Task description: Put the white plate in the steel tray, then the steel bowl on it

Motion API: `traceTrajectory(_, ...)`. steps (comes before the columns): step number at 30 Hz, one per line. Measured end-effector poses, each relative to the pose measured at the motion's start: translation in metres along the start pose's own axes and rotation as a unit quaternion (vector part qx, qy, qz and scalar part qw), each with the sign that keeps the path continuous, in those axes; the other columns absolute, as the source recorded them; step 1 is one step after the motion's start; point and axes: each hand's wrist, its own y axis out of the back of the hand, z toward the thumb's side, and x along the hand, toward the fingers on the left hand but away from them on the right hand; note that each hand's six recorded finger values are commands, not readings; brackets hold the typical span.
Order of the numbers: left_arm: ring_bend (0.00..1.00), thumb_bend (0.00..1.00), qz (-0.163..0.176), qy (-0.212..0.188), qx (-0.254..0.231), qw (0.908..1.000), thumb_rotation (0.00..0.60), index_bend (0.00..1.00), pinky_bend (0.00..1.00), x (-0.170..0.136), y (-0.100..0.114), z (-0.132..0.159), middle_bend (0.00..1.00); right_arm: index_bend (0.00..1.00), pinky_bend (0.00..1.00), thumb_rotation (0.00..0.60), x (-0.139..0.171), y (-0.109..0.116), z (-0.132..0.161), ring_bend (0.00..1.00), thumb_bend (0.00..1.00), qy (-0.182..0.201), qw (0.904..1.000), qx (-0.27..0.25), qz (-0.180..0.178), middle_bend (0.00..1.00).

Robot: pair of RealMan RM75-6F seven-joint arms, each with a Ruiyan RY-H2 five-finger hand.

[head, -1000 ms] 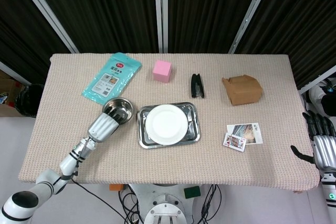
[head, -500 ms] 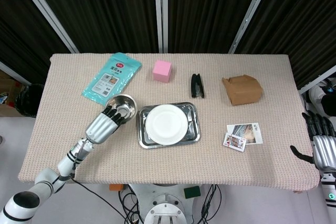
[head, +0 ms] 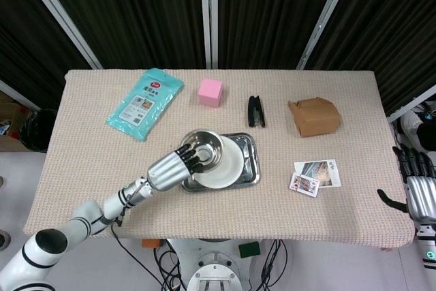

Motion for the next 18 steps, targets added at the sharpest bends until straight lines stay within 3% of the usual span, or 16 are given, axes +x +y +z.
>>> traceTrajectory(8, 0.45, 0.51, -0.051, -0.046, -0.021, 0.9974, 0.600, 0.74, 0.42, 0.030, -0.026, 0.029, 0.76, 0.00, 0.00, 0.600, 0.002, 0.005, -0.006, 0.00, 0.18, -0.008, 0.9999, -0.002, -0.007, 0.00)
traceTrajectory(18, 0.45, 0.50, -0.077, -0.040, -0.011, 0.9962, 0.600, 0.74, 0.42, 0.035, -0.044, 0.024, 0.76, 0.00, 0.00, 0.600, 0.000, 0.003, -0.007, 0.00, 0.18, -0.009, 0.9999, -0.004, -0.004, 0.00)
